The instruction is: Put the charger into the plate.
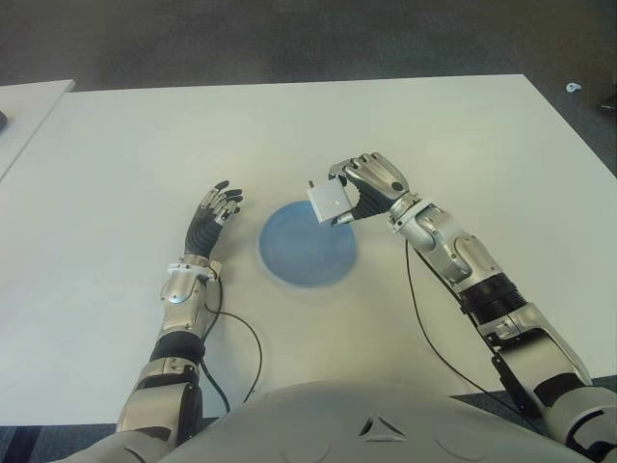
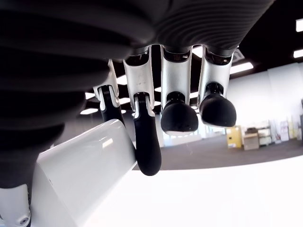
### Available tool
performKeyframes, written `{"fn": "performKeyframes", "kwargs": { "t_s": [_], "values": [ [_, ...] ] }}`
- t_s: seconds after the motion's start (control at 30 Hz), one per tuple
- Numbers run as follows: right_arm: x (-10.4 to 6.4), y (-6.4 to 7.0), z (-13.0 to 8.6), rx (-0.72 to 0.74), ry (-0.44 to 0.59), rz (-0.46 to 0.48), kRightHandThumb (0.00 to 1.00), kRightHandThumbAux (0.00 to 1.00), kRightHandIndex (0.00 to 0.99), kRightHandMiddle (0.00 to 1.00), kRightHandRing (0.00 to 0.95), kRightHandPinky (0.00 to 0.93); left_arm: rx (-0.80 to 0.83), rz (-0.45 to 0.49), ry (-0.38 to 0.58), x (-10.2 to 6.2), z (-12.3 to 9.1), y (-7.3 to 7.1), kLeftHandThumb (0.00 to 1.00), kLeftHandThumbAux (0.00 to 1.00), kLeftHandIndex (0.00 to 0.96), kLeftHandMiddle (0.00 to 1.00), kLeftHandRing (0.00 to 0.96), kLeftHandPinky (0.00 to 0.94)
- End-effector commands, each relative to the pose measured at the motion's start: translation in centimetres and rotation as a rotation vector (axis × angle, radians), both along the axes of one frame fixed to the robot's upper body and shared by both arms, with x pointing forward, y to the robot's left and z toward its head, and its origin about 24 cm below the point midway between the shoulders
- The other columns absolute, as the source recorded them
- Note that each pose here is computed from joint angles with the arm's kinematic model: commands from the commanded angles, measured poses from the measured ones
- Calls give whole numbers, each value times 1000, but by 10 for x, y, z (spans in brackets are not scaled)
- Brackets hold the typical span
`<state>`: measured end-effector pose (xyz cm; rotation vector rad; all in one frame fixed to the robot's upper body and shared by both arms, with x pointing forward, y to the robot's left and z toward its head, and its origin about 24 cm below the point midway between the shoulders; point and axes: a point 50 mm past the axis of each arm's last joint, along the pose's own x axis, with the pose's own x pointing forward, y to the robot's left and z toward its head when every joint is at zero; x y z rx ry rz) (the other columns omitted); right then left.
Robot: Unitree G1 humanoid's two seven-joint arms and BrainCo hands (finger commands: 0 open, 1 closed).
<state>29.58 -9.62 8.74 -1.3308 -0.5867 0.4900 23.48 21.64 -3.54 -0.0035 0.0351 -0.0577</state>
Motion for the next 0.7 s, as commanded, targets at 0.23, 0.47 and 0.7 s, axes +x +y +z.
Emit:
{"fn": "performKeyframes", "kwargs": {
  "t_s": [0.23,0.47,0.7],
  "values": [
    [3,10,-4,14,40,9,855,675,401,529,827,798,-77,10,233,-34,-44,-20,0,502,147,256,249,241],
    [4,12,-5,22,63,4,856,674,403,532,831,819,-74,14,233,-34,-43,-20,0,505,154,259,250,240],
    [4,14,-5,31,79,1,857,674,403,537,831,831,-76,17,232,-35,-43,-20,0,507,163,270,257,248]
  ]
}}
